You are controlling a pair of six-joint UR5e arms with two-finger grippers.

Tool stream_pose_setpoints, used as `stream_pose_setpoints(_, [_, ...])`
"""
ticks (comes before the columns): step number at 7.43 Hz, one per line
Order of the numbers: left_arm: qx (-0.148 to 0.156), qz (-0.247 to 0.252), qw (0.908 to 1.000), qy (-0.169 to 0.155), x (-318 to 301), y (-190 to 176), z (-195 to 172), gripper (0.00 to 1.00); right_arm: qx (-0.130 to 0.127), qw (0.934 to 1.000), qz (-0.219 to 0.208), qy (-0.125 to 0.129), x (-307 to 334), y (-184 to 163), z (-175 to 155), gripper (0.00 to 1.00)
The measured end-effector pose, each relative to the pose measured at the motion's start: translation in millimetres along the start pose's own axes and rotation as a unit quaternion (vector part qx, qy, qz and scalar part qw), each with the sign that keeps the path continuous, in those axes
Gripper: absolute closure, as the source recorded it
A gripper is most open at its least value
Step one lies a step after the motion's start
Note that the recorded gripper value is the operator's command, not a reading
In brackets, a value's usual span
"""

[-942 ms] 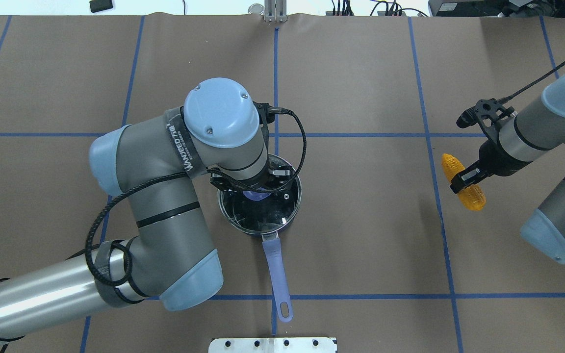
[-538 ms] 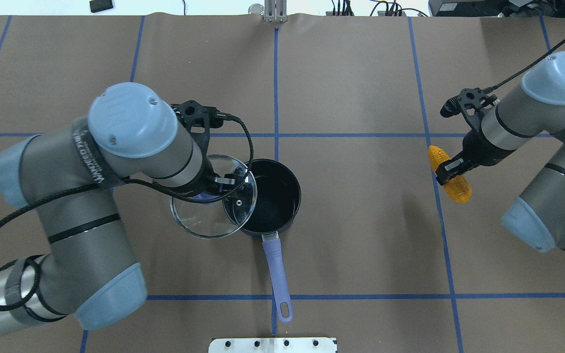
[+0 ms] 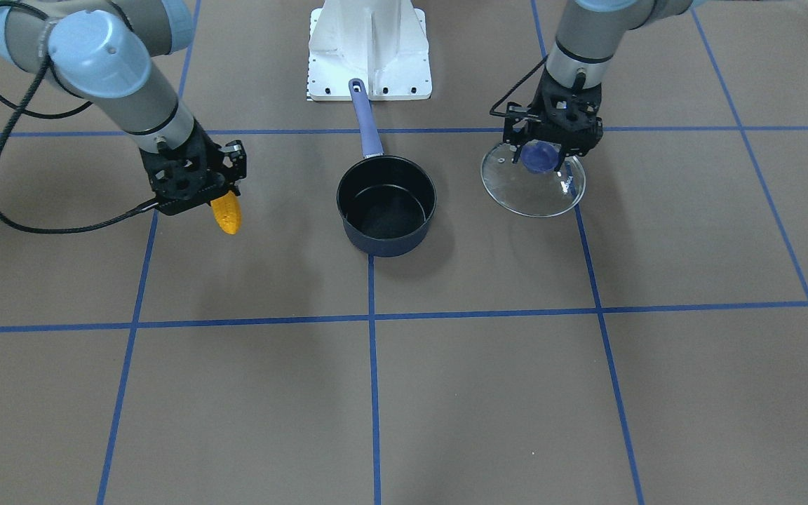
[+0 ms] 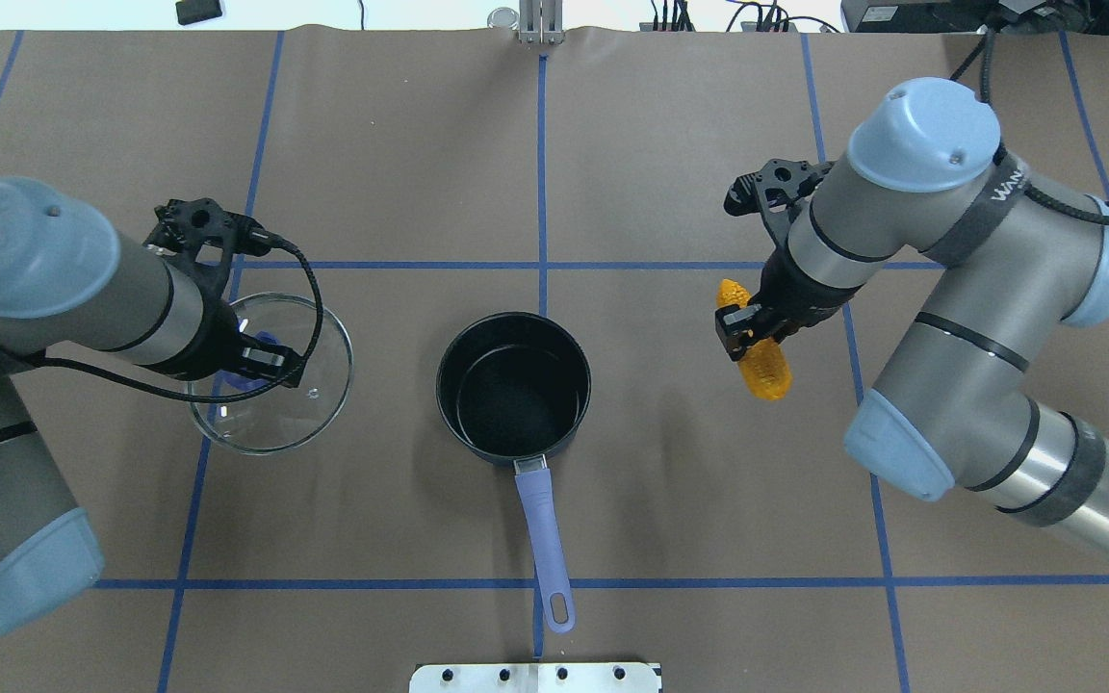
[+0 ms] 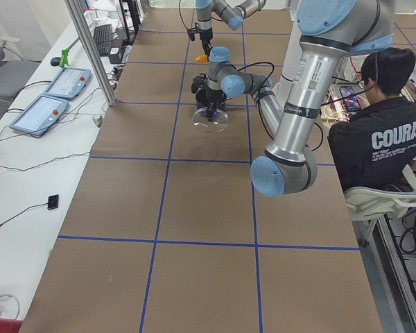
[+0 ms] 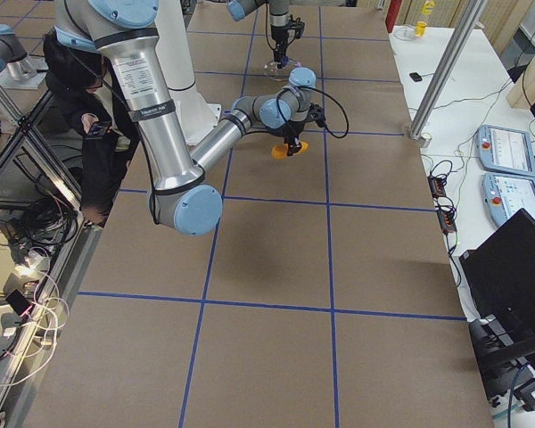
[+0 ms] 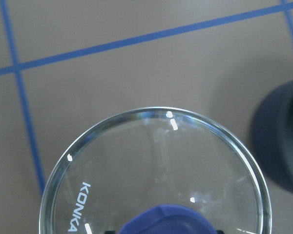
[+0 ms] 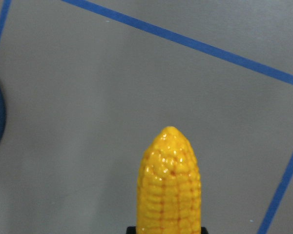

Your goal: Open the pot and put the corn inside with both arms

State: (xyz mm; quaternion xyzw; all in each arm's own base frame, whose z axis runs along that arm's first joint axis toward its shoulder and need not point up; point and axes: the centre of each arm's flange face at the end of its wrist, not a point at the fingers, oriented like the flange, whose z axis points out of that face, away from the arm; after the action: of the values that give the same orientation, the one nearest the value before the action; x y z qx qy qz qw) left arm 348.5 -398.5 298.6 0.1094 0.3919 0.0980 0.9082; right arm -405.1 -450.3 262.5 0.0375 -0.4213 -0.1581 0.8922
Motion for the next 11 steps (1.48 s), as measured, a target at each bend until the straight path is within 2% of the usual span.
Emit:
stream_pose_setpoints(4, [-0.009, 0.043, 0.9990, 0.012, -139.0, 12.7, 29.1, 0.37, 0.016, 0.9993, 0.032, -0.012, -129.6, -11.9, 15.2, 0.60])
stream_pose_setpoints(6, [-0.011, 0.055, 0.9983, 0.016, -193.7, 28.9, 44.0, 0.37, 0.020, 0.9991, 0.032, -0.018, -171.6, -13.8, 17.6, 0.60])
stream_pose_setpoints(8, [-0.015, 0.057, 0.9982, 0.012, -220.6, 41.8, 53.8, 0.37, 0.018, 0.9991, 0.034, -0.017, -203.7, -31.9, 19.5, 0.60])
stream_pose_setpoints(11, [-0.015, 0.059, 0.9981, 0.012, -244.8, 53.1, 73.4, 0.37, 0.012, 0.9994, 0.033, 0.000, -215.4, -49.9, 38.2, 0.60])
